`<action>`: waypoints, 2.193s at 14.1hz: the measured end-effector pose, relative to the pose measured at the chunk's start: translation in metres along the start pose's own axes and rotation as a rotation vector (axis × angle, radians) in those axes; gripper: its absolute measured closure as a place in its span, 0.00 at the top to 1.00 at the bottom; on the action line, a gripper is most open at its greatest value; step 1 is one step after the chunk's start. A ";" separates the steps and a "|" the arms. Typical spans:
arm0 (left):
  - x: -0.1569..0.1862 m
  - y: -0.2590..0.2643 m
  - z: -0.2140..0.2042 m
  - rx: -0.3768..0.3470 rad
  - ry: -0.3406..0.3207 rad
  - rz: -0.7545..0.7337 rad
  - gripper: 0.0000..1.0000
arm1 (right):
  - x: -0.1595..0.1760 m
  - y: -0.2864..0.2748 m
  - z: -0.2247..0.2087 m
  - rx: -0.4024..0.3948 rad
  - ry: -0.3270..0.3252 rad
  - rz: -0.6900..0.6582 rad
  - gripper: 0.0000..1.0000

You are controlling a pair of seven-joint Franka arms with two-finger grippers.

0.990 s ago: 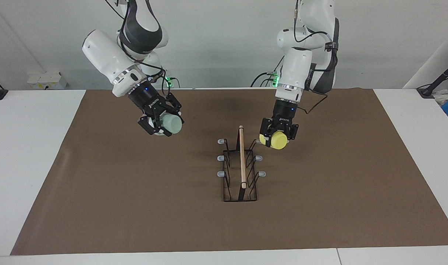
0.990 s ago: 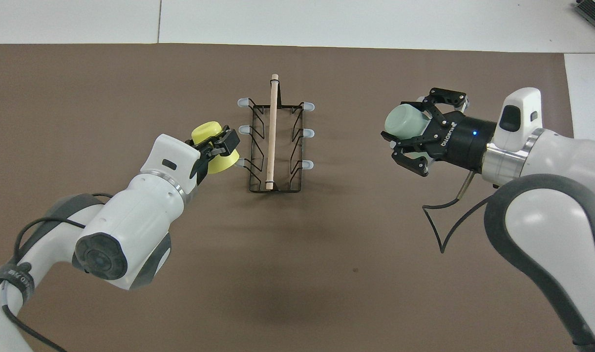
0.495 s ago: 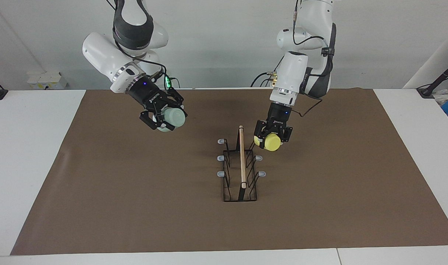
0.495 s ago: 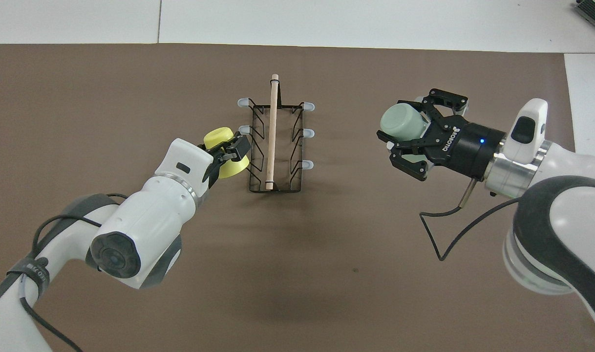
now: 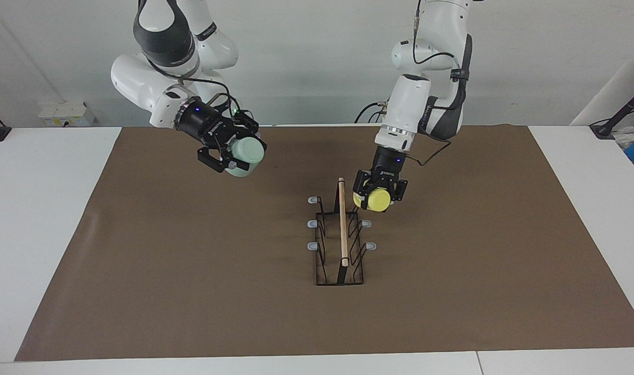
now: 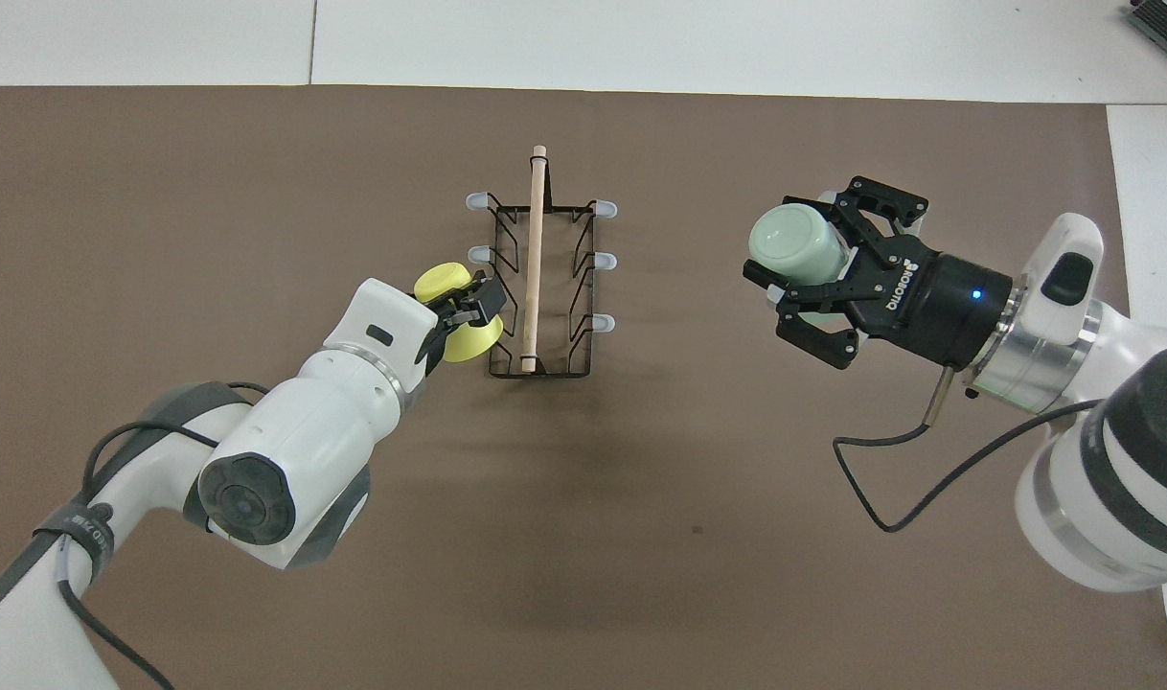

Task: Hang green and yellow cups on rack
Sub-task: 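Hang the yellow cup on a rack peg while the right gripper approaches, then lower the green cup onto a rack peg and open the right gripper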

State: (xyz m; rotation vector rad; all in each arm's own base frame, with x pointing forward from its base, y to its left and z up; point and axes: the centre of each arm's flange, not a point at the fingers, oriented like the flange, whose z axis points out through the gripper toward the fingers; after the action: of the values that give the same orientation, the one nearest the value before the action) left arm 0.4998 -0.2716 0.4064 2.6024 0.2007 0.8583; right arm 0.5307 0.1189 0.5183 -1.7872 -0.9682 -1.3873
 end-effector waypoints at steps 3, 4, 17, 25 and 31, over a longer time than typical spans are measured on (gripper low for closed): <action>-0.006 0.003 0.004 0.034 -0.041 0.010 0.76 | -0.044 -0.011 0.012 -0.012 0.154 0.050 0.64; -0.008 0.005 0.005 0.052 -0.061 0.015 0.89 | -0.059 -0.014 0.017 -0.018 0.169 0.058 0.64; 0.086 -0.015 -0.024 0.370 -0.336 0.329 1.00 | -0.111 -0.059 0.090 -0.089 0.296 0.120 0.64; 0.154 -0.125 -0.095 0.367 -0.480 0.422 1.00 | -0.152 -0.094 0.141 -0.098 0.341 0.137 0.64; 0.198 -0.140 -0.162 0.340 -0.564 0.447 1.00 | -0.170 -0.099 0.164 -0.082 0.325 0.122 0.64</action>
State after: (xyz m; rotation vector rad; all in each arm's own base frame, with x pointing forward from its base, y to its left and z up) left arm 0.5600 -0.0419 0.5756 3.1460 -0.4424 0.1842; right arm 0.4965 0.2824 0.3240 -1.5831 -0.6293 -1.5953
